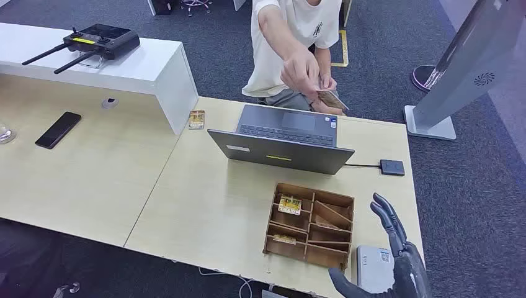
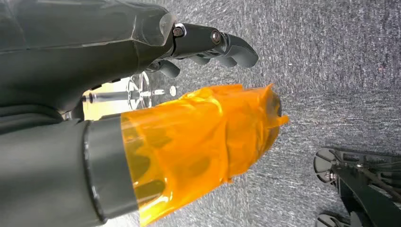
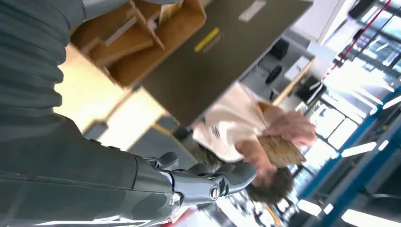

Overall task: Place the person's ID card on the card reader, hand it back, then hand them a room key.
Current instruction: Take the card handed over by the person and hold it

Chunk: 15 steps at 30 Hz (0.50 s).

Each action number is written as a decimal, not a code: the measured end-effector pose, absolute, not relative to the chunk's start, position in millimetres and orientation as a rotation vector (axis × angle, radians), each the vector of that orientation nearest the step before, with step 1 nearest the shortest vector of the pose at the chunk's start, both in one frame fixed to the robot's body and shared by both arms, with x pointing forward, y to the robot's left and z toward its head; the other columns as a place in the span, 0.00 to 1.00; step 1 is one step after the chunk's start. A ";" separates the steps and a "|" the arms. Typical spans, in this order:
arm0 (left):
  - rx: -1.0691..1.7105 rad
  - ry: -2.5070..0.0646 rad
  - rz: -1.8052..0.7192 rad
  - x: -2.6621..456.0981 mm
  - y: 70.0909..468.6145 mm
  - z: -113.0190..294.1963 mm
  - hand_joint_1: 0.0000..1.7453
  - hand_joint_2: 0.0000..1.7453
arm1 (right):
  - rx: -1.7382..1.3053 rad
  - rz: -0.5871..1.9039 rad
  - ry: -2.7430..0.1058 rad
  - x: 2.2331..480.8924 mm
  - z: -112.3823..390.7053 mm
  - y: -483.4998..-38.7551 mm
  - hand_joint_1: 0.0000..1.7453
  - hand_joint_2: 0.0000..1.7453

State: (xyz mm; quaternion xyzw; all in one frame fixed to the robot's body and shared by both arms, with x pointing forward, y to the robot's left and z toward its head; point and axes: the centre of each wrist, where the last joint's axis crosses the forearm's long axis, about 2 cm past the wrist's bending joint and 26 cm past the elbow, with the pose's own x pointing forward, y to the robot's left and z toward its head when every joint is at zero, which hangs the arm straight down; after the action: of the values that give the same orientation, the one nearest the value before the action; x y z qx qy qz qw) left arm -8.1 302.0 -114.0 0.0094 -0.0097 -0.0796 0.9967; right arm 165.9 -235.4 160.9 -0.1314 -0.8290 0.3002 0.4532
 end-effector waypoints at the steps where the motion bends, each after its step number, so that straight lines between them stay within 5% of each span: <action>1: 0.019 -0.020 -0.165 -7.6 302.0 -113.9 0.00 0.00 | -0.341 0.750 -2.054 167.3 161.8 -234.4 0.00 1.00; 15: 0.023 -0.030 -0.270 3.8 301.8 -113.6 0.00 0.00 | -0.714 0.922 -2.169 227.0 188.2 -222.9 0.00 1.00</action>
State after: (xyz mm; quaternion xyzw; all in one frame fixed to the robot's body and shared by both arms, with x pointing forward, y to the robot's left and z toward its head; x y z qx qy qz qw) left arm 3.8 301.8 -113.6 0.0112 -0.0150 -0.1345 0.9907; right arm 227.0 -222.9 188.2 -0.2733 -0.8306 0.3531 0.3329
